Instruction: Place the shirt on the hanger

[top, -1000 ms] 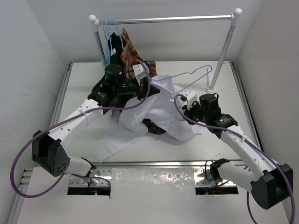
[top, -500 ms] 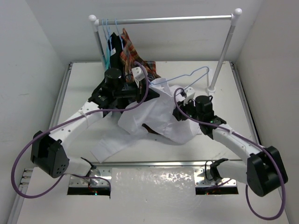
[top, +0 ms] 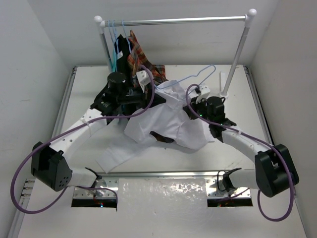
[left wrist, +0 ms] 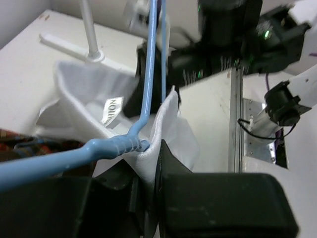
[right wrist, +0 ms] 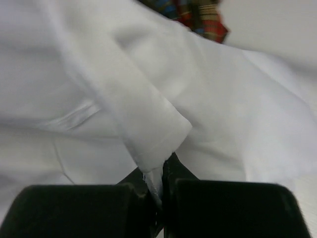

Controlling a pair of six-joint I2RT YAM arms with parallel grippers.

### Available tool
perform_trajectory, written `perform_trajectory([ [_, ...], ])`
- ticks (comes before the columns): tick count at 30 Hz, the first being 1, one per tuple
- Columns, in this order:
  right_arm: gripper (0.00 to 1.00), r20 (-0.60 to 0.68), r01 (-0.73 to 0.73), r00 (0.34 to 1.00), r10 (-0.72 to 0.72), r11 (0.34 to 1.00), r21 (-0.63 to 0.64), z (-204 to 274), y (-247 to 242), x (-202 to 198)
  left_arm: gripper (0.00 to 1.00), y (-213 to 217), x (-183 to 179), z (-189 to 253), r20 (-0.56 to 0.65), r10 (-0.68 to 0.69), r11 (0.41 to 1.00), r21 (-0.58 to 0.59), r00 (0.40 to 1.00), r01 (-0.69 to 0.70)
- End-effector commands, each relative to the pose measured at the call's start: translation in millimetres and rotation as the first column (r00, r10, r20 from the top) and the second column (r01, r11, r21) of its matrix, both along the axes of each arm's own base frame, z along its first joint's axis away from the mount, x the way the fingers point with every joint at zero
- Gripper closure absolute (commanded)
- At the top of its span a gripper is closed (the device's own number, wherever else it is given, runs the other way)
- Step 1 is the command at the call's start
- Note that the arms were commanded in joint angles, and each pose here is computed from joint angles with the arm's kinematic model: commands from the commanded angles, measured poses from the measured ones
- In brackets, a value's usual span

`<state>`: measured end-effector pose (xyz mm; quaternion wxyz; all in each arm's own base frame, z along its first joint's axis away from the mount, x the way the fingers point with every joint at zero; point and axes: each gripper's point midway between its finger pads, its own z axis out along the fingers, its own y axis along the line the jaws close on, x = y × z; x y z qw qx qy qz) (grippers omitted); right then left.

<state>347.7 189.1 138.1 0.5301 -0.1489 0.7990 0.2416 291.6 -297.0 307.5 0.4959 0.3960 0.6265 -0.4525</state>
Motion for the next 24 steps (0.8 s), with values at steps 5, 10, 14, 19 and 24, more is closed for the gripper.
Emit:
perform_trajectory([
  [5, 1.00, -0.023, 0.199, 0.980, -0.198, 0.977, 0.073, 47, -67, 16, 1.00, 31, -5, -33, 0.156, -0.007, 0.973, 0.228, 0.988, -0.029],
  [10, 1.00, -0.018, 0.222, 0.975, -0.221, 0.973, 0.067, 71, -81, 13, 1.00, 63, 12, -85, 0.242, 0.030, 0.882, 0.449, 0.970, -0.140],
  [14, 1.00, -0.049, 0.257, 0.966, -0.256, 0.966, 0.020, 76, -90, 12, 1.00, 77, 22, -105, 0.276, 0.056, 0.816, 0.541, 0.960, -0.203],
  [19, 1.00, -0.019, 0.301, 0.953, -0.301, 0.954, -0.002, 87, -100, 11, 1.00, 89, 39, -108, 0.270, 0.184, 0.757, 0.575, 0.945, -0.311],
  [24, 1.00, 0.053, 0.303, 0.952, -0.300, 0.952, -0.037, 99, -106, 6, 1.00, 92, 47, -102, 0.219, 0.333, 0.730, 0.556, 0.917, -0.397],
])
